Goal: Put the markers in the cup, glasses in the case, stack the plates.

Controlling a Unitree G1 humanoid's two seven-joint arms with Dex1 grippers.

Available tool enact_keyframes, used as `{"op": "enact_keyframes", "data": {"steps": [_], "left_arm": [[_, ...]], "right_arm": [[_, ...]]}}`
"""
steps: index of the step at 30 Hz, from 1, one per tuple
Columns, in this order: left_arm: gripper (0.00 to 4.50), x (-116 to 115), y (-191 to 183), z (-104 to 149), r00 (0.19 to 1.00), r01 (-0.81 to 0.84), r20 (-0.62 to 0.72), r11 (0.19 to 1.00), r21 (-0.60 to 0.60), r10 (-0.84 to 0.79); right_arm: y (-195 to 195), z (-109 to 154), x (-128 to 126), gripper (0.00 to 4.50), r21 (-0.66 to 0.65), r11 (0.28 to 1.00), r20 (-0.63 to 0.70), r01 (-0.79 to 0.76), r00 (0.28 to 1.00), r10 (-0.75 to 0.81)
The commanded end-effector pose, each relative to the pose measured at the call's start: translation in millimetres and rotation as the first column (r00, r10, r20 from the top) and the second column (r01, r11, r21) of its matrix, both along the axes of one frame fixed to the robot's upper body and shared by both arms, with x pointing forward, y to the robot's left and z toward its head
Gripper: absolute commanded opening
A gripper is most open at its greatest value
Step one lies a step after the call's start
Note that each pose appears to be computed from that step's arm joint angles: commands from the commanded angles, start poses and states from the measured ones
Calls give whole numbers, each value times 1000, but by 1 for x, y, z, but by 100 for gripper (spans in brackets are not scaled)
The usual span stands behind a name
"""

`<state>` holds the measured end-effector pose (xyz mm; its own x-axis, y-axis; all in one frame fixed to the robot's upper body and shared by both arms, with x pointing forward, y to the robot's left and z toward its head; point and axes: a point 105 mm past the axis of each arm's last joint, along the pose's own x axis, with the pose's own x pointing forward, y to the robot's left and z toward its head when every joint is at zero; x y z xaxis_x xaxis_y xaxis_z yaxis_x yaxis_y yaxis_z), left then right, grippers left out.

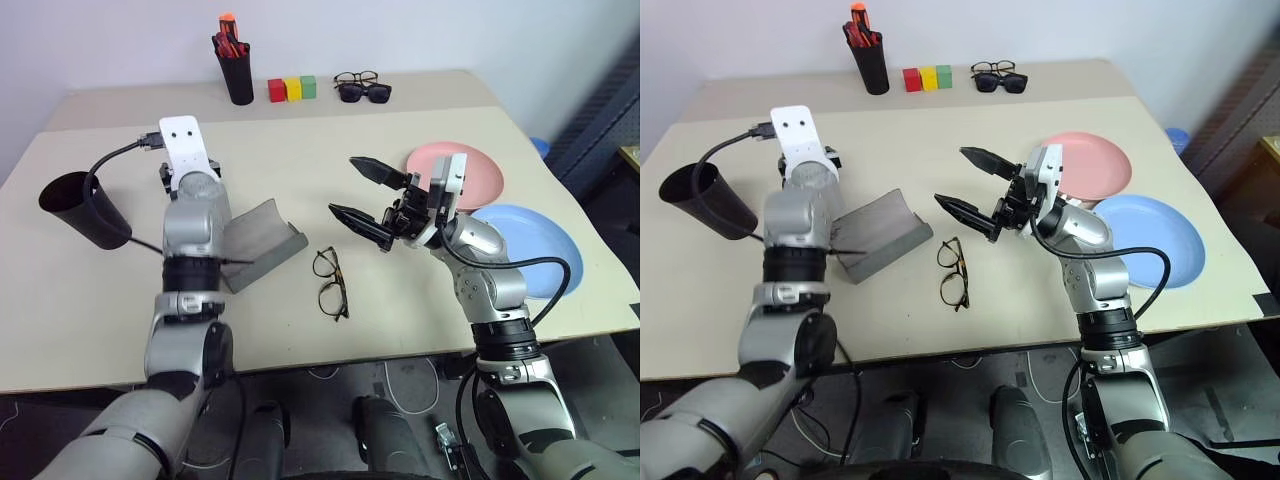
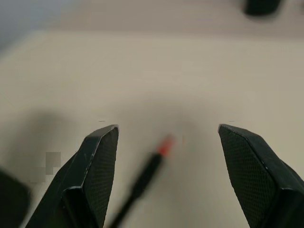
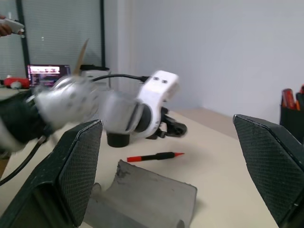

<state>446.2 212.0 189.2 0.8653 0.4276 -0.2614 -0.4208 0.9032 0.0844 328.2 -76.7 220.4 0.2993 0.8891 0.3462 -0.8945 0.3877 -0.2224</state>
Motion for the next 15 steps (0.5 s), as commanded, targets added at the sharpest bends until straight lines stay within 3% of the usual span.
{"op": "enact_keyframes", "data": {"steps": [1, 15], "left_arm": [[340, 7, 15, -9, 993, 27, -118, 1000, -16, -29], [340, 2, 50, -23, 964, -23, -266, 997, -73, 3]], "right_arm": [[-3, 10, -4, 450, 15, 1000, 50, 16, 999, -17], [-11, 8, -5, 450, 14, 998, 52, 56, 997, -57]]}}
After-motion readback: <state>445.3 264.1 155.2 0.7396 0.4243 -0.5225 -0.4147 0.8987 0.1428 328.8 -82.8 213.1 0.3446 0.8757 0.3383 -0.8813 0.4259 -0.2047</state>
